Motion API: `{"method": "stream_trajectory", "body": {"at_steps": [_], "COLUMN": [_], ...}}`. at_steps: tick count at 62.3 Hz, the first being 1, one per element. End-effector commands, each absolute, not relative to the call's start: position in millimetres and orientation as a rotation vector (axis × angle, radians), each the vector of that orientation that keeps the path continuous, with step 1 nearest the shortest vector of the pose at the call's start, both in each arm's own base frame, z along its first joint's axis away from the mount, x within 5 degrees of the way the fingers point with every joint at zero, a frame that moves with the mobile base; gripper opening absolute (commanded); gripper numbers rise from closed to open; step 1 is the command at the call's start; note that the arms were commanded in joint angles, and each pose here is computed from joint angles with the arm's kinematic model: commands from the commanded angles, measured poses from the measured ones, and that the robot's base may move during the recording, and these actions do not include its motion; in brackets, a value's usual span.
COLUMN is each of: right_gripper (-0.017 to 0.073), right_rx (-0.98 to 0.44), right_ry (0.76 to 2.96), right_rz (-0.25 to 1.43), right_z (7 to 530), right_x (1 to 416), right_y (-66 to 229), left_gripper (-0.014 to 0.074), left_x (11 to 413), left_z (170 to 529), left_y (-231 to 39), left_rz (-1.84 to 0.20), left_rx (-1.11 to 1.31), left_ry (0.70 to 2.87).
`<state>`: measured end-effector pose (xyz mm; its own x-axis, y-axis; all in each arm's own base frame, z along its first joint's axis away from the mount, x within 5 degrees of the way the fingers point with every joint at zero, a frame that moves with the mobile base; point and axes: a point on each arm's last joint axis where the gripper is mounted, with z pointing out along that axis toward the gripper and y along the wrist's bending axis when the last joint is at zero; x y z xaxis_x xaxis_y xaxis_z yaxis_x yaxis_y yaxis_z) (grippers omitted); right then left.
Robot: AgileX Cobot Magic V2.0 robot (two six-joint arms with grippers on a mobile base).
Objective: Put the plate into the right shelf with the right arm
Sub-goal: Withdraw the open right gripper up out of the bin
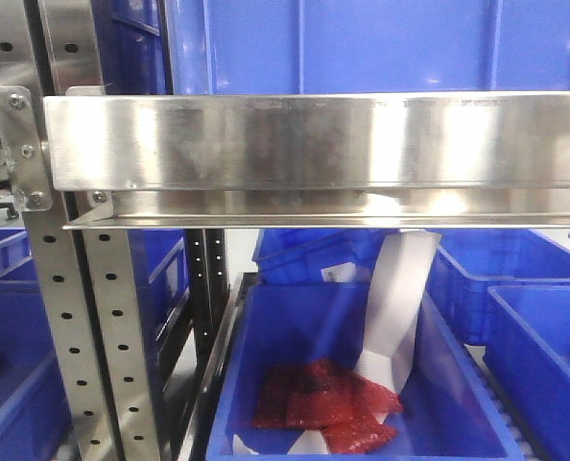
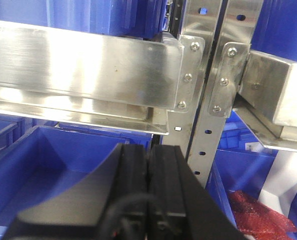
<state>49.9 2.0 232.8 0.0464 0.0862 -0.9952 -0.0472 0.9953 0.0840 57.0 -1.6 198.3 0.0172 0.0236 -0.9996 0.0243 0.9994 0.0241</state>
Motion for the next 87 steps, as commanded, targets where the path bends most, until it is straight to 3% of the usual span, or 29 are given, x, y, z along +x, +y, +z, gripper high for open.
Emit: {"method": "stream_trajectory", "body": {"at_steps": [1, 15, 43, 87], "right_gripper": [0.0052, 0.0052, 0.0052, 0.0052], "right_rx": [0.030, 0.037, 0.060, 0.042], "right_ry": [1.414, 1.491, 1.386, 1.394], "right_rz": [0.092, 0.096, 0.083, 0.056], "right_z": [235.7, 208.1, 217.4, 216.8], "right_x": [48.7, 54.4, 53.2, 53.4], "right_y": [1.6, 1.9, 0.3, 0.2], "left_gripper": [-0.0128, -0.0128, -0.0128, -0.0128], "left_x": [56.2, 56.2, 56.2, 56.2], "left_z": [203.5, 203.5, 203.5, 203.5], "left_y": [-0.6, -0.6, -0.6, -0.6], "left_rz": [-0.005, -0.005, -0.005, -0.005], "left_rx": [0.016, 0.016, 0.016, 0.016], "left_ry": [1.465, 1.465, 1.465, 1.465]}}
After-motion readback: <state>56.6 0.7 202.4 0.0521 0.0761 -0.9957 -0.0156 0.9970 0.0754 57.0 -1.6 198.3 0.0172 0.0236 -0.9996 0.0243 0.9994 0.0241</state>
